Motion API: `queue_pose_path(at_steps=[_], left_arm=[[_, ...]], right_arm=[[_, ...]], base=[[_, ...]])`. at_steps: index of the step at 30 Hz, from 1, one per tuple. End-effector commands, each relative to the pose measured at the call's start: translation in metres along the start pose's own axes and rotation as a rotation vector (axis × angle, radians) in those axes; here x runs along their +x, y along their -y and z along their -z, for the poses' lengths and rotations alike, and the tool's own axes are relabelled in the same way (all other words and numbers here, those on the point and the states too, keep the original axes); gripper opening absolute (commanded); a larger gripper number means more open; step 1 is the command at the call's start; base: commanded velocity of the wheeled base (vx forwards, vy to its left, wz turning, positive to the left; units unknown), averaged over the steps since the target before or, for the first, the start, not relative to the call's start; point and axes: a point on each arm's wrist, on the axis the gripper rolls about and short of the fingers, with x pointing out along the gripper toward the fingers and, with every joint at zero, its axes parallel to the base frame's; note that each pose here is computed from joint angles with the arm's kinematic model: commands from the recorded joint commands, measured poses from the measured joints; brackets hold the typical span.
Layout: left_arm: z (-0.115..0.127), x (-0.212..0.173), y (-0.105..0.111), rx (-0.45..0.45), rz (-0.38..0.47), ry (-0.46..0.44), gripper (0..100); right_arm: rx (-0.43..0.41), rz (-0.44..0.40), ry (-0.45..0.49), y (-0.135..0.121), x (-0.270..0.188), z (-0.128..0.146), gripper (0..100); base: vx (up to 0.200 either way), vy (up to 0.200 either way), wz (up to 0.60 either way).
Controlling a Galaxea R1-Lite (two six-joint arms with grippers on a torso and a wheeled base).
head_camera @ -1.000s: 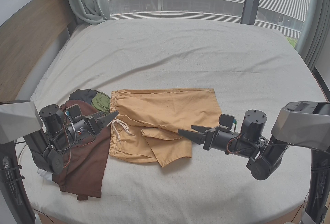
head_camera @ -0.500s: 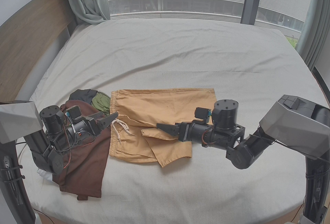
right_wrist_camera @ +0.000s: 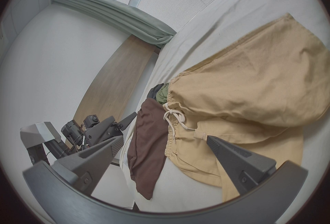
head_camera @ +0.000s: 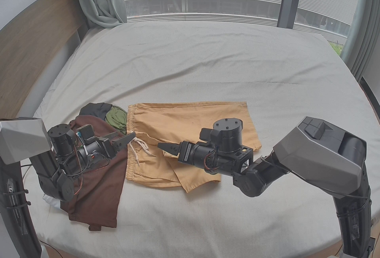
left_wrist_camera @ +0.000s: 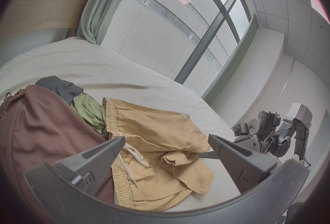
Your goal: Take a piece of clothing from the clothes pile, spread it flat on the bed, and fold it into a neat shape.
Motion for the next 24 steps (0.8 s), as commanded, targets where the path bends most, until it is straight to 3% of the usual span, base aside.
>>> queue_pose_path(at_steps=[1, 15, 24], left_arm=[[0.002, 0.000, -0.003, -0.005, -0.006, -0.004, 100], [0.002, 0.000, -0.004, -0.006, -0.009, -0.004, 100], [0.007, 0.001, -0.007, -0.012, -0.014, -0.014, 100]], right_arm=[[0.029, 0.016, -0.032, 0.009, 0.008, 0.015, 100], [0.196, 0.026, -0.032, 0.020, 0.030, 0.029, 100], [0.286, 0.071, 0.046, 0.036, 0.052, 0.029, 100]], base=[[0.000, 0.000, 0.00], [0.000, 0.000, 0.00], [0.000, 0.000, 0.00]])
